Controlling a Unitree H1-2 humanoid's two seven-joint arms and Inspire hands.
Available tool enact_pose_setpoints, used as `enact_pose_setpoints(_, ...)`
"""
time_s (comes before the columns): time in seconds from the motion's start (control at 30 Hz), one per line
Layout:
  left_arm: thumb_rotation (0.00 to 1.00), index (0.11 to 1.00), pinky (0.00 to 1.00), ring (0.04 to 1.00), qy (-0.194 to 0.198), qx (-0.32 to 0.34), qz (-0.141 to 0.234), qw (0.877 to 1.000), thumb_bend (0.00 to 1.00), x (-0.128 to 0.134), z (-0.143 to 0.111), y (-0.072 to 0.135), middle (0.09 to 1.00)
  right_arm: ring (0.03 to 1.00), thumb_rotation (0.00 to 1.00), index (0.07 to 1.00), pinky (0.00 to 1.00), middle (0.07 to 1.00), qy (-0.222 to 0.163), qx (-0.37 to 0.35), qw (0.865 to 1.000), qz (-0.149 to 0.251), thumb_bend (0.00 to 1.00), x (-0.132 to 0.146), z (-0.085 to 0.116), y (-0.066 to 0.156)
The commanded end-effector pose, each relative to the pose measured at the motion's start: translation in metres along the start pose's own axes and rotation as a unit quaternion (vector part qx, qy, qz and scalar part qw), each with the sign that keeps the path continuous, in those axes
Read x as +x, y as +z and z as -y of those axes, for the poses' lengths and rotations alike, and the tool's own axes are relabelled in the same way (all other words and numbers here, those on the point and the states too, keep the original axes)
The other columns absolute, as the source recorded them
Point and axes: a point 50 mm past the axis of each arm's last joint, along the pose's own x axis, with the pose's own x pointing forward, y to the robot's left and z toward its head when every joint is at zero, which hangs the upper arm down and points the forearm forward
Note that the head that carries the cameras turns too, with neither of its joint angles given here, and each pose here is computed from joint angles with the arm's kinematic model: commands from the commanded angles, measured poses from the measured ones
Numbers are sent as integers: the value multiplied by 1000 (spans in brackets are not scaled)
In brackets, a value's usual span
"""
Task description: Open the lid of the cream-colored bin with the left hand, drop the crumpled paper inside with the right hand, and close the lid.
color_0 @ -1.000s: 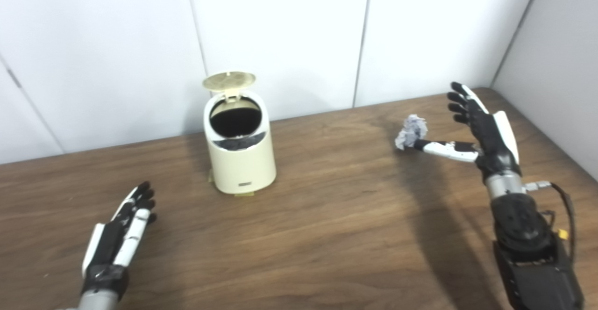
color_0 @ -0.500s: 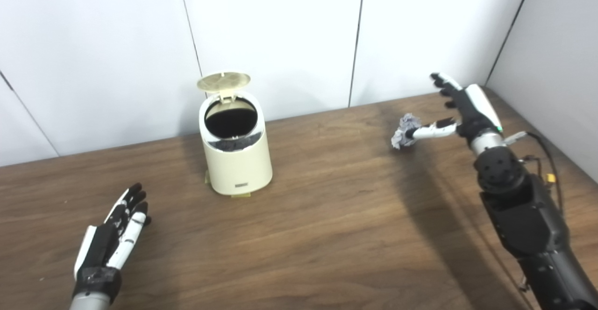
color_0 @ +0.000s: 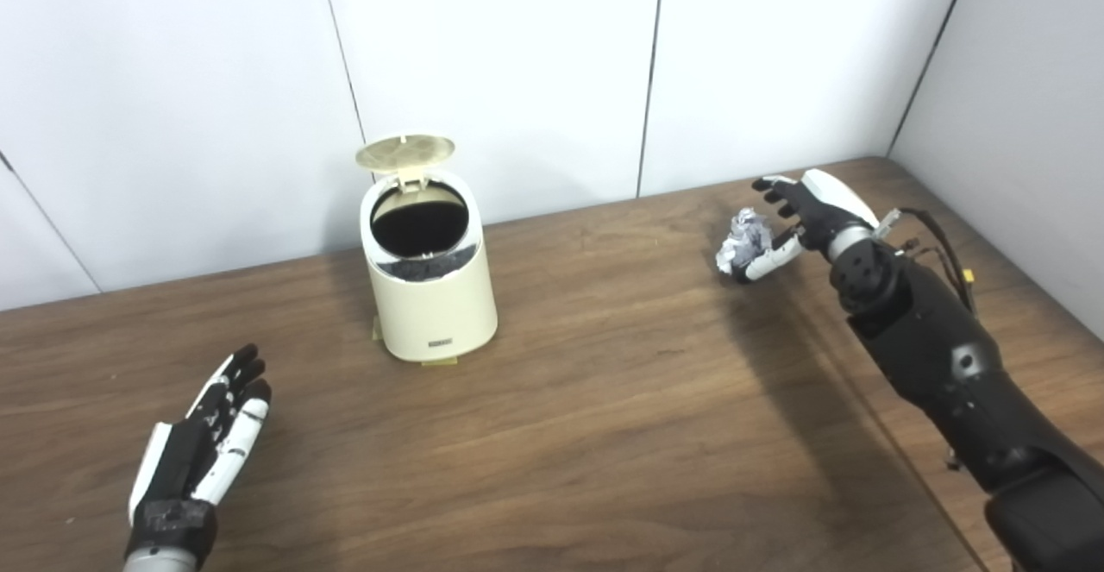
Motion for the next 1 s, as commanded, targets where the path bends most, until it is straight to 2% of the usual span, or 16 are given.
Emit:
enact_pose_setpoints(0.0, 646, 974, 899, 928, -1, 12, 31, 999, 330, 4, -3, 16, 937, 839, 56, 856, 736, 870, -46, -11, 999, 17, 942, 9, 34, 14)
enact_pose_setpoints(0.2, 612, 977, 903, 925, -3, 10, 28, 1000, 314, 4, -1, 15, 936, 765, 6, 803, 662, 823, -60, -12, 998, 25, 918, 13, 20, 7)
enact_pose_setpoints(0.27, 639, 976, 900, 924, -5, 14, 25, 1000, 328, 3, 0, 15, 936, 736, 10, 796, 634, 806, -61, -13, 998, 28, 913, 13, 16, 6)
enact_pose_setpoints(0.4, 592, 974, 892, 920, -8, 20, 20, 1000, 343, 1, 2, 14, 934, 699, 0, 767, 627, 756, -66, -17, 997, 40, 886, 12, 10, 6)
enact_pose_setpoints(0.5, 612, 970, 887, 919, -11, 35, 17, 999, 365, -1, 2, 14, 930, 653, 0, 705, 627, 694, -73, -34, 995, 54, 845, 11, 8, 6)
enact_pose_setpoints(0.53, 612, 967, 888, 920, -12, 34, 18, 999, 366, -1, 2, 14, 928, 618, 0, 680, 631, 659, -75, -39, 995, 59, 824, 12, 8, 5)
enact_pose_setpoints(0.57, 608, 966, 888, 920, -12, 32, 19, 999, 366, -2, 2, 14, 929, 519, 0, 609, 620, 580, -78, -40, 994, 65, 674, 12, 8, 5)
enact_pose_setpoints(0.6, 601, 965, 882, 919, -13, 30, 20, 999, 366, -2, 3, 14, 929, 459, 0, 550, 584, 532, -81, -37, 993, 71, 582, 13, 8, 4)
enact_pose_setpoints(0.63, 597, 964, 876, 918, -14, 33, 19, 999, 367, -2, 3, 14, 930, 438, 0, 524, 548, 519, -86, -33, 993, 78, 550, 13, 7, 4)
enact_pose_setpoints(0.67, 598, 966, 870, 916, -15, 35, 17, 999, 373, -3, 3, 14, 930, 419, 0, 510, 455, 509, -90, -31, 992, 82, 526, 13, 7, 3)
enact_pose_setpoints(0.7, 598, 971, 868, 918, -17, 36, 15, 999, 381, -3, 3, 14, 933, 406, 0, 504, 396, 504, -92, -29, 992, 85, 510, 12, 7, 3)
enact_pose_setpoints(0.8, 593, 980, 867, 926, -20, 37, 11, 999, 396, -3, 4, 11, 942, 402, 0, 497, 347, 504, -95, -28, 991, 91, 500, 11, 7, 4)
enact_pose_setpoints(0.87, 540, 979, 855, 921, -21, 39, 10, 999, 378, -3, 5, 10, 940, 402, 0, 502, 364, 496, -97, -29, 990, 99, 501, 9, 7, 5)
enact_pose_setpoints(0.97, 526, 976, 845, 915, -20, 45, 8, 999, 376, -4, 6, 9, 936, 405, 0, 504, 383, 488, -99, -30, 989, 109, 502, 6, 6, 7)
